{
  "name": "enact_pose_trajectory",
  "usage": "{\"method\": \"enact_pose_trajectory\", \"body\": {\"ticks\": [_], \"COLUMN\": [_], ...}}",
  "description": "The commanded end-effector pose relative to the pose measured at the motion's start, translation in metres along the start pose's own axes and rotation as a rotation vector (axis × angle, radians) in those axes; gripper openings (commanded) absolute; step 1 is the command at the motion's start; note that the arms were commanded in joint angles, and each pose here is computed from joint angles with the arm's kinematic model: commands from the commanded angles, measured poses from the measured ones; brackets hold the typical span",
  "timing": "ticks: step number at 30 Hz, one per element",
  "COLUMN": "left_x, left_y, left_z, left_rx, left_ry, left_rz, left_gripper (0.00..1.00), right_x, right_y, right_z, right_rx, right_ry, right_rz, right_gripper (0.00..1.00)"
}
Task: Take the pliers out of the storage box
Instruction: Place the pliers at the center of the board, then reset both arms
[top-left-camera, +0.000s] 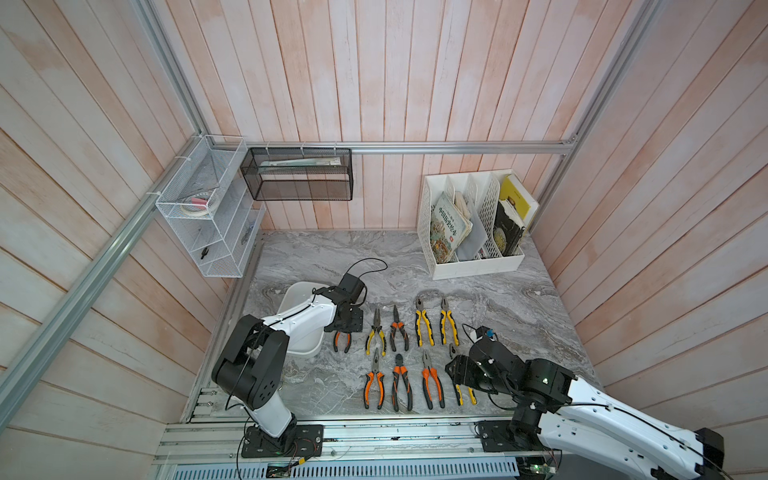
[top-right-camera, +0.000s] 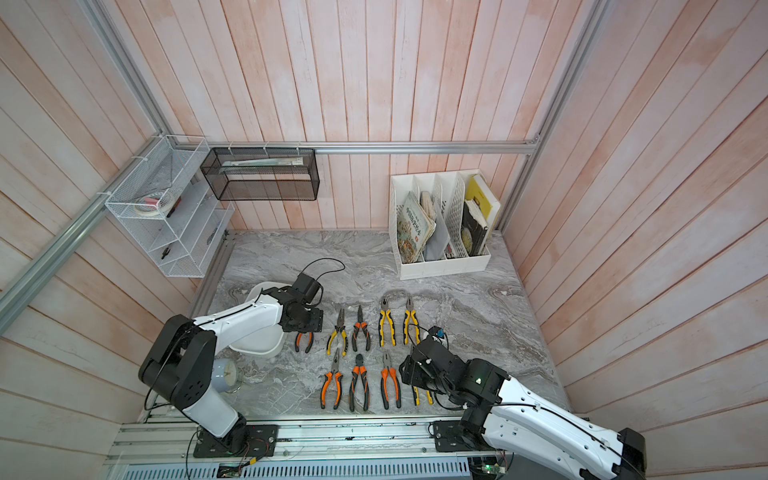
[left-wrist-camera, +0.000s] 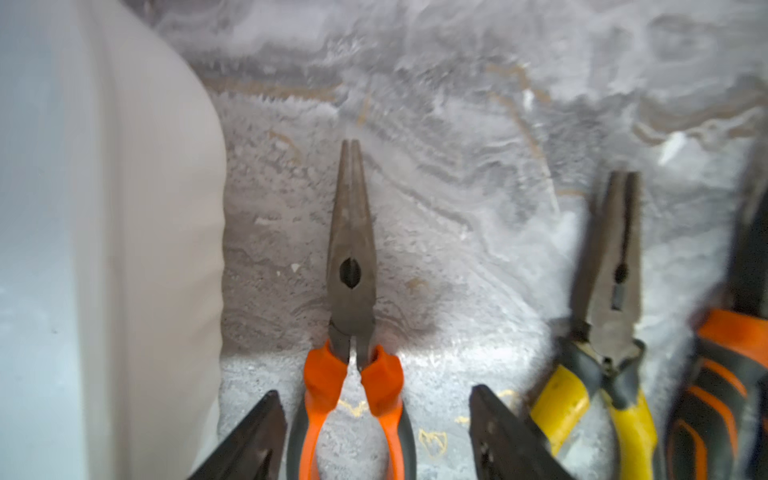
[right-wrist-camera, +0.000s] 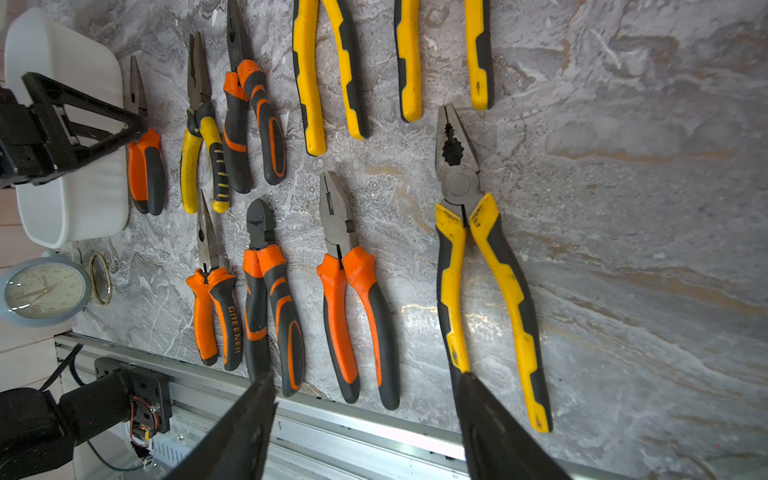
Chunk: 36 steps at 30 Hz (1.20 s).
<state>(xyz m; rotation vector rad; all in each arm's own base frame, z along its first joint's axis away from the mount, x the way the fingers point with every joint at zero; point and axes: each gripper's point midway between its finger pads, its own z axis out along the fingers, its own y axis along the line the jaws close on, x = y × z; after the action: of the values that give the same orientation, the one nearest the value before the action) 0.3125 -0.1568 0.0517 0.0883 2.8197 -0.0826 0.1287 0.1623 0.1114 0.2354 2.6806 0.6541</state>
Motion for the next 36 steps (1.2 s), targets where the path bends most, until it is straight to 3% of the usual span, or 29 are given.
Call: {"method": "enact_pose_trajectory", "body": {"ticks": [1, 6, 11, 17, 19, 21, 23, 25, 26, 31, 33, 36], "left_x": [-0.012, -0.028, -0.067, -0.085, -0.078, -0.064, -0.052, -0.046, -0.045, -0.046, -0.048, -0.050], "left_y": [-0.007, -0.006, -0.001, 0.010, 0.031, 0.056, 0.077, 0.098, 0.105, 0.146, 0.161, 0.179], "left_z": [-0.013, -0.047, -0.142, -0.286, -0.320, -0.331, -0.327, -0.305, -0.295, -0.244, -0.221, -0.166], "left_rx": [0.022, 0.024, 0.079, 0.228, 0.185, 0.095, -0.028, -0.160, -0.186, -0.215, -0.231, -0.244], "left_ry": [-0.070, -0.170, -0.454, -0.995, -1.223, -1.394, -1.496, -1.497, -1.479, -1.375, -1.332, -1.176], "left_rz": [0.017, -0.015, -0.051, 0.016, 0.011, -0.018, -0.010, -0.011, -0.014, -0.170, -0.219, -0.269], "left_gripper": [0.79, 0.79, 0.79, 0.83, 0.88, 0.98, 1.00, 1.00, 1.00, 1.00, 1.00, 1.00], "right_x": [-0.006, -0.012, -0.050, -0.130, -0.157, -0.179, -0.197, -0.204, -0.210, -0.264, -0.270, -0.272], "right_y": [0.001, 0.001, 0.017, 0.059, 0.076, 0.084, 0.088, 0.076, 0.070, -0.040, -0.069, -0.107], "right_z": [-0.005, -0.010, -0.035, -0.083, -0.104, -0.122, -0.144, -0.158, -0.163, -0.139, -0.123, -0.074], "right_rx": [0.010, 0.024, 0.037, 0.036, 0.044, 0.082, 0.127, 0.179, 0.163, 0.212, 0.269, 0.374], "right_ry": [-0.024, -0.044, -0.197, -0.520, -0.678, -0.861, -1.097, -1.363, -1.412, -1.403, -1.382, -1.244], "right_rz": [0.006, -0.008, -0.075, -0.295, -0.428, -0.520, -0.623, -0.733, -0.727, -0.387, -0.349, -0.331], "right_gripper": [0.73, 0.73, 0.74, 0.78, 0.84, 0.97, 0.98, 0.98, 0.98, 0.98, 0.98, 0.98]}}
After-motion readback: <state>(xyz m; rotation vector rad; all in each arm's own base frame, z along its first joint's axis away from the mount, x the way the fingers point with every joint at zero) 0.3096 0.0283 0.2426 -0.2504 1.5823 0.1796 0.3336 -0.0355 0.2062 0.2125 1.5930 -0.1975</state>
